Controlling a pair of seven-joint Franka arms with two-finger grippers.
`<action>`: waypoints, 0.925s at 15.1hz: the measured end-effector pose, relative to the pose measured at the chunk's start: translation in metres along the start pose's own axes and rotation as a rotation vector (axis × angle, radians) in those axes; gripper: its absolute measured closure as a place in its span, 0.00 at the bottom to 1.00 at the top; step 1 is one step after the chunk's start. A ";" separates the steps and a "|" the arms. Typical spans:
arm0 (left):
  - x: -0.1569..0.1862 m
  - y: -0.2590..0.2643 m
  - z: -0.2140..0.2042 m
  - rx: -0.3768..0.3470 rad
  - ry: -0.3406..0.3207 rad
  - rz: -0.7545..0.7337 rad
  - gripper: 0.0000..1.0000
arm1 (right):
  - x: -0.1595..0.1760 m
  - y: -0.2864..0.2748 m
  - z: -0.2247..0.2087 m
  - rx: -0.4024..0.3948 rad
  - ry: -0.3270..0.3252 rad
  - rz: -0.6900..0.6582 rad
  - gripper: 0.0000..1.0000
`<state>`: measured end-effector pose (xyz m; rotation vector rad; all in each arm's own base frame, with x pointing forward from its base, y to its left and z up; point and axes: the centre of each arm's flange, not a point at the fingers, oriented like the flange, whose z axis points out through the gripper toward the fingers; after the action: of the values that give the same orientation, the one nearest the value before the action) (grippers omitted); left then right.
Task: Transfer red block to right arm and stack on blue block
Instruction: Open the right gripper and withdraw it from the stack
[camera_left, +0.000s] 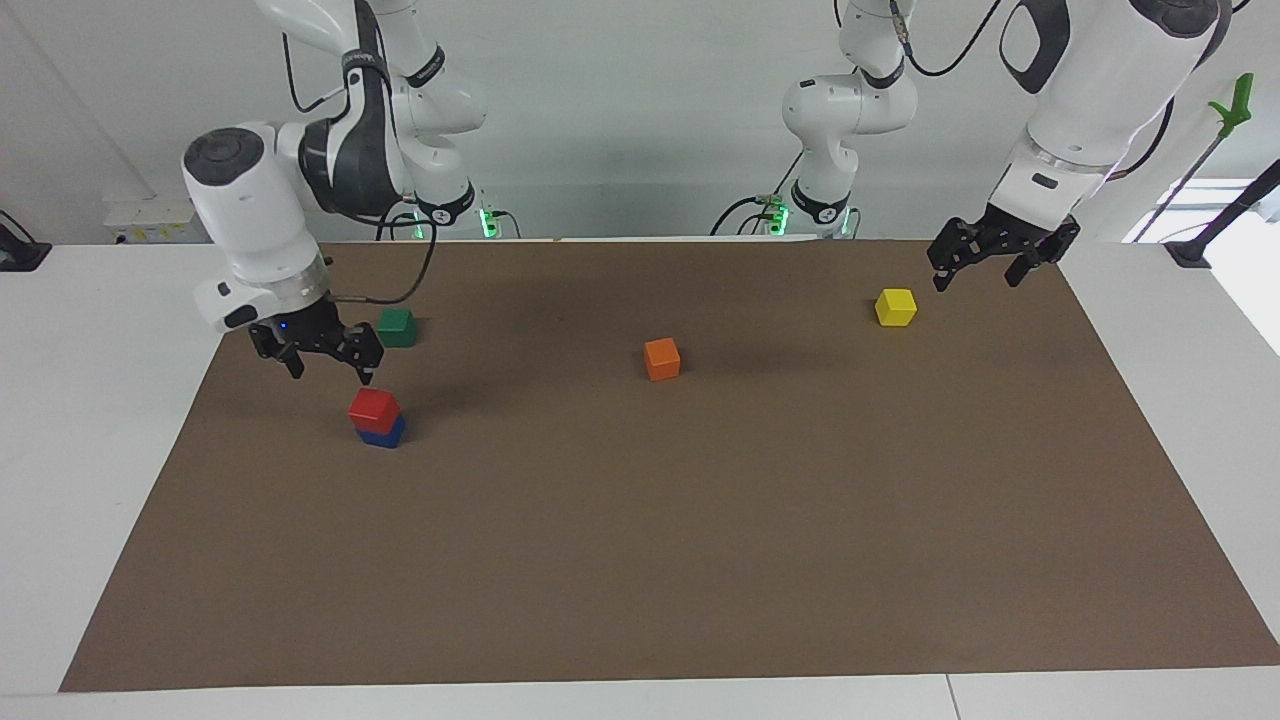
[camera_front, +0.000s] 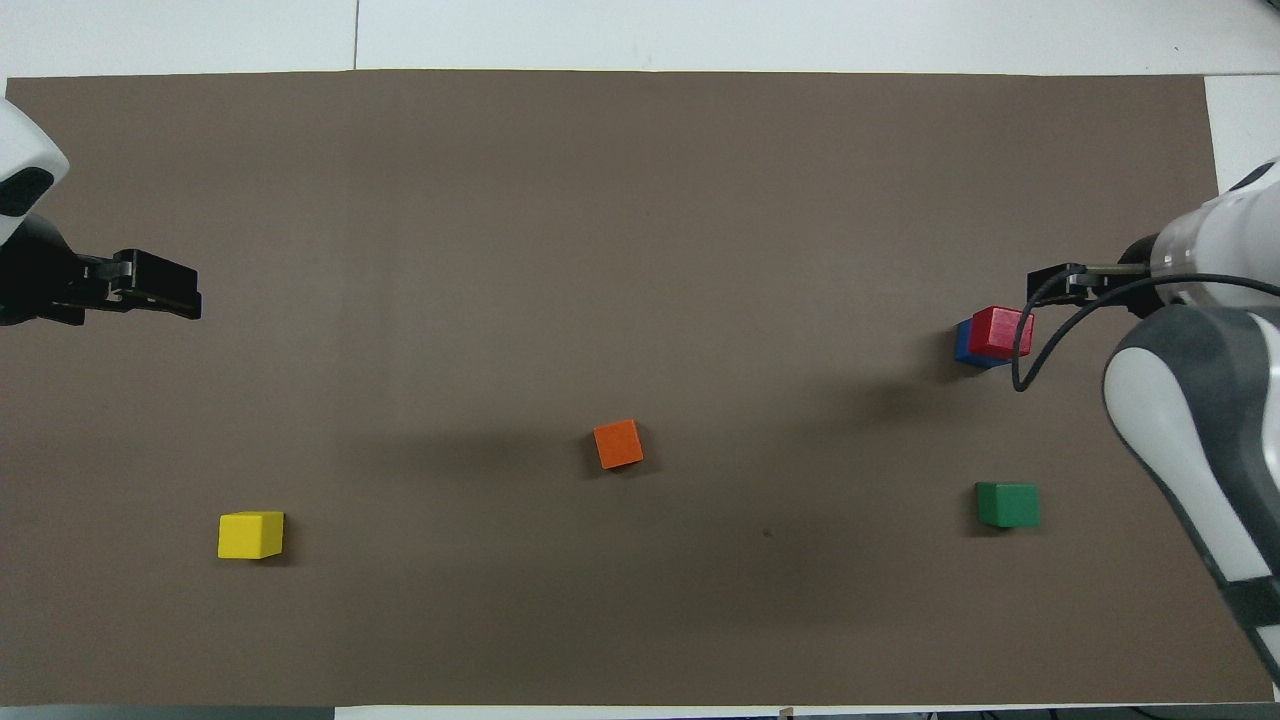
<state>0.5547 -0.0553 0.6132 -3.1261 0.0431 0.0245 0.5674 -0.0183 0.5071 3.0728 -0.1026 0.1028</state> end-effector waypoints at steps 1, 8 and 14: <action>0.000 0.000 0.000 0.000 0.000 0.000 0.00 | -0.002 0.001 -0.022 0.008 -0.010 -0.009 0.00; 0.000 0.000 0.000 0.000 0.000 0.000 0.00 | -0.021 0.005 -0.130 0.032 -0.100 -0.135 0.00; 0.000 0.000 0.000 0.000 0.000 0.000 0.00 | -0.028 0.025 -0.164 0.035 -0.112 -0.136 0.00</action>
<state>0.5547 -0.0553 0.6130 -3.1261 0.0431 0.0252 0.5268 -0.0306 0.6700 3.1078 0.1032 -0.0746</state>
